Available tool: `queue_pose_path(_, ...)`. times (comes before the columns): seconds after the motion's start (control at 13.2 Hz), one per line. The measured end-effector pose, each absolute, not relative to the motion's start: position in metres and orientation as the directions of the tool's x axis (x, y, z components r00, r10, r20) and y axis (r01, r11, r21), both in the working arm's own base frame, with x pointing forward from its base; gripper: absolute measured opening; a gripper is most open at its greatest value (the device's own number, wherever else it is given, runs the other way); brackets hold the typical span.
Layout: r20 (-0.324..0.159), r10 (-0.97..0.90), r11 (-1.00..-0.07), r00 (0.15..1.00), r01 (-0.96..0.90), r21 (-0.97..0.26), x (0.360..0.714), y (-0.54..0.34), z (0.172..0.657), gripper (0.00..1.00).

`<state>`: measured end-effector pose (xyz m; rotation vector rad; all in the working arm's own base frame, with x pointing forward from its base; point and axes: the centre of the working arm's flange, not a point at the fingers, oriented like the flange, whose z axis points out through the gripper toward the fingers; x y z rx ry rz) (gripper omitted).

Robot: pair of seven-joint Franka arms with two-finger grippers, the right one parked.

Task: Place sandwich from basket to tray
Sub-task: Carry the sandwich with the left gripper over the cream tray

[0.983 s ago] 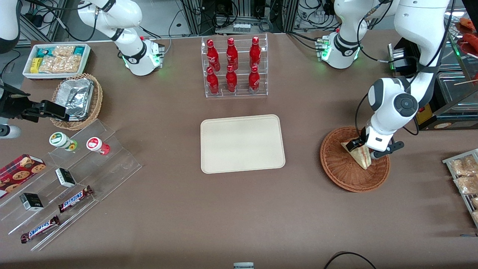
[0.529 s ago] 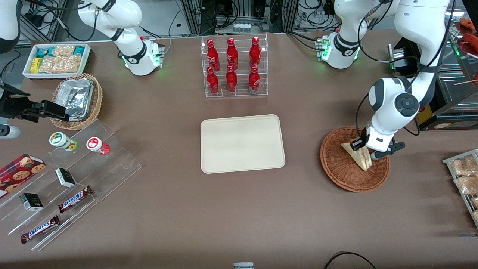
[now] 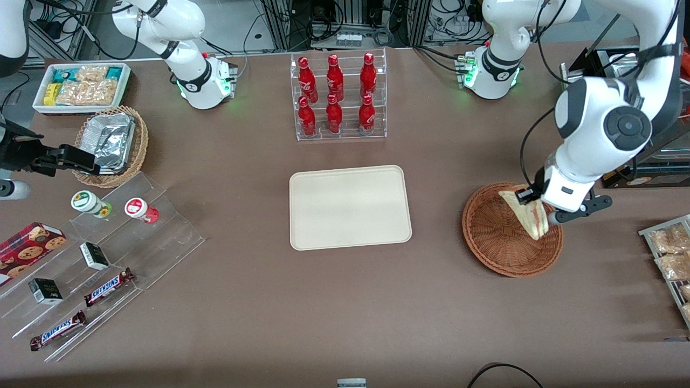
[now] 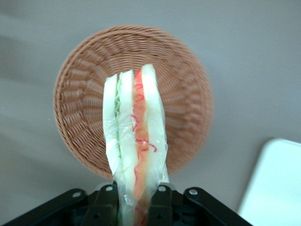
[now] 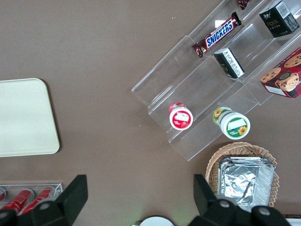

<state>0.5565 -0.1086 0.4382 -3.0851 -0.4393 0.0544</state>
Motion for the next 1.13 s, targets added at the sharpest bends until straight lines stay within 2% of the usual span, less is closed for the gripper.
queue_pose_path(0.23,-0.022,0.194,-0.981,0.981,0.194,-0.008,0.55,-0.193,0.469,0.19)
queue_pose_path(0.45,-0.058,0.139,-0.99,0.989,0.141,0.022,0.539,-0.272,0.454,0.19)
queue_pose_path(0.76,-0.082,0.065,-0.998,0.994,0.066,0.003,0.527,-0.368,0.414,0.19)
queue_pose_path(1.13,-0.092,0.012,-0.997,0.996,0.005,-0.074,0.496,-0.473,0.328,0.19)
